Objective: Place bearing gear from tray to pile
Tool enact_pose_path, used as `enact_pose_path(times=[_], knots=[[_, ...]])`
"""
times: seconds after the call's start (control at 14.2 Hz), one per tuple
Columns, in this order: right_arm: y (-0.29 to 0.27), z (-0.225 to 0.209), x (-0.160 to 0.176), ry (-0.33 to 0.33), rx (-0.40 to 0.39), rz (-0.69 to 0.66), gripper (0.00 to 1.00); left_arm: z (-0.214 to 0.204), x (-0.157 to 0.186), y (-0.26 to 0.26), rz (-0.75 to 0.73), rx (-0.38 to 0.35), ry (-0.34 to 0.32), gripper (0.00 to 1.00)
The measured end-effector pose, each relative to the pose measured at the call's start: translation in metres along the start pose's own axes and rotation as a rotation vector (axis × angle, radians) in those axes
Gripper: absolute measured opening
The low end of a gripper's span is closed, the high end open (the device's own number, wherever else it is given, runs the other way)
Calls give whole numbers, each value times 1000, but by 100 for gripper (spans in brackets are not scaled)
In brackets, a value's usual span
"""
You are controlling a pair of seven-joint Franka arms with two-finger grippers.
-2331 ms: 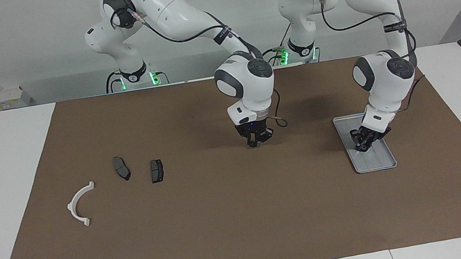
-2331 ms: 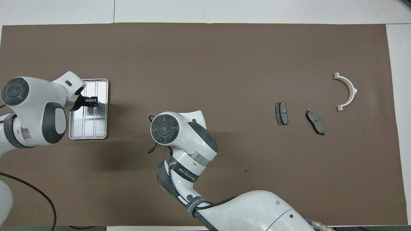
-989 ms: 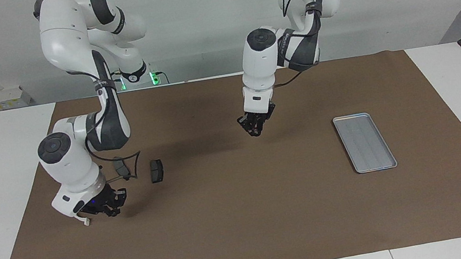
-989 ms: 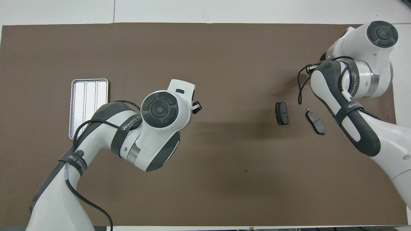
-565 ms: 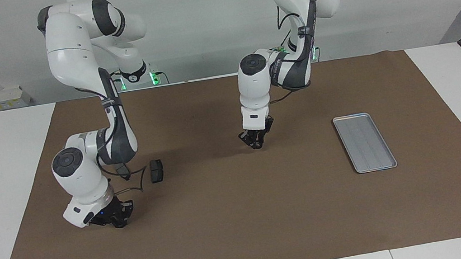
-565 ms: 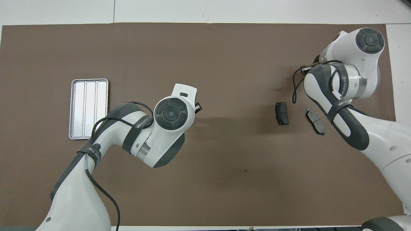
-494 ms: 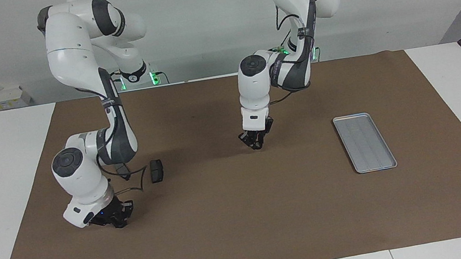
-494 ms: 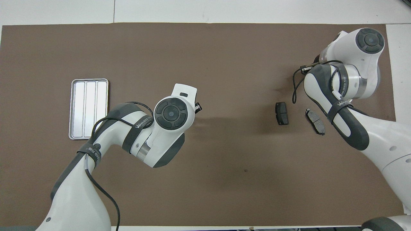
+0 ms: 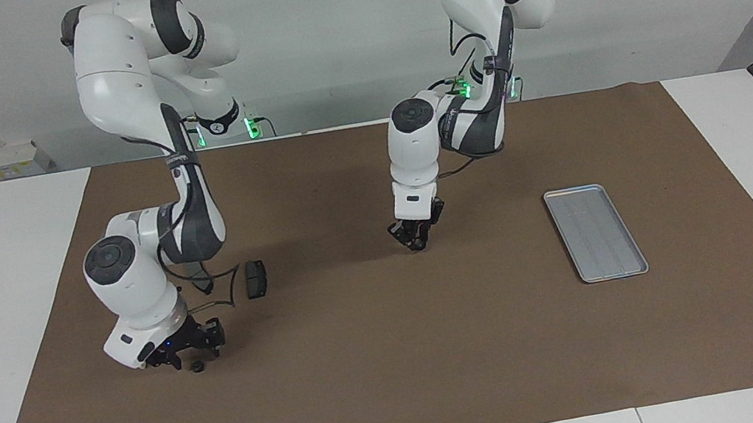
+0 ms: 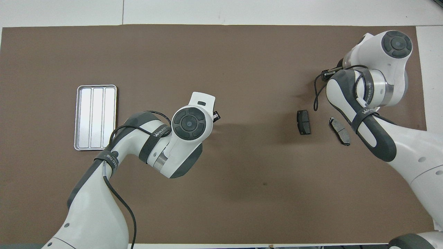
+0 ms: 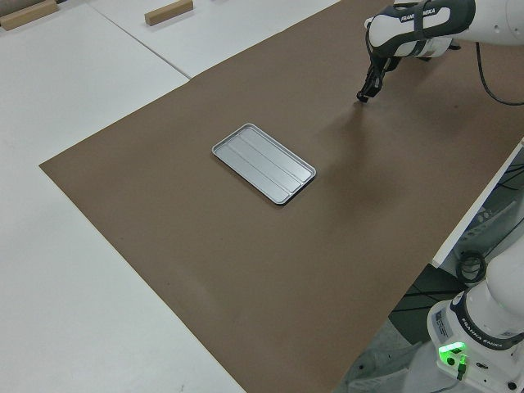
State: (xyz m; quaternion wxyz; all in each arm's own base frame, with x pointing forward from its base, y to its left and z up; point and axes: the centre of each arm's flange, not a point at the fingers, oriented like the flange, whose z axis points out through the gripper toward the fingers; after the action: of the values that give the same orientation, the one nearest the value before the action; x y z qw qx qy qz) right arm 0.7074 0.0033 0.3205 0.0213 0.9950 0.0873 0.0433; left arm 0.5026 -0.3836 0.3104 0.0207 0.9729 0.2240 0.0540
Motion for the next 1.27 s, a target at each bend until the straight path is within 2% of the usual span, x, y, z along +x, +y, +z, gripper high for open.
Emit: enact_pose_path(times=[0.07,0.14,0.49,0.57,0.92,1.06,1.27], knots=[[-8,-18,0,-4,1,-12,98,2,0,0,1,-1,0,34],[-17,-39,0,-6,1,-23,100,3,0,1,1,-3,0,34],[-69,-126,-17,-53,5,19,100,8,-1,1,3,-33,12,34],[-82,-138,-20,-61,5,35,100,9,-2,1,3,-36,13,40],[-113,-161,-28,-71,3,90,100,7,1,1,0,-44,19,96],[-118,-161,-28,-72,3,116,100,-11,17,4,-8,-31,35,100],[-160,-164,-30,-70,1,216,100,-83,78,-13,23,1,89,100]])
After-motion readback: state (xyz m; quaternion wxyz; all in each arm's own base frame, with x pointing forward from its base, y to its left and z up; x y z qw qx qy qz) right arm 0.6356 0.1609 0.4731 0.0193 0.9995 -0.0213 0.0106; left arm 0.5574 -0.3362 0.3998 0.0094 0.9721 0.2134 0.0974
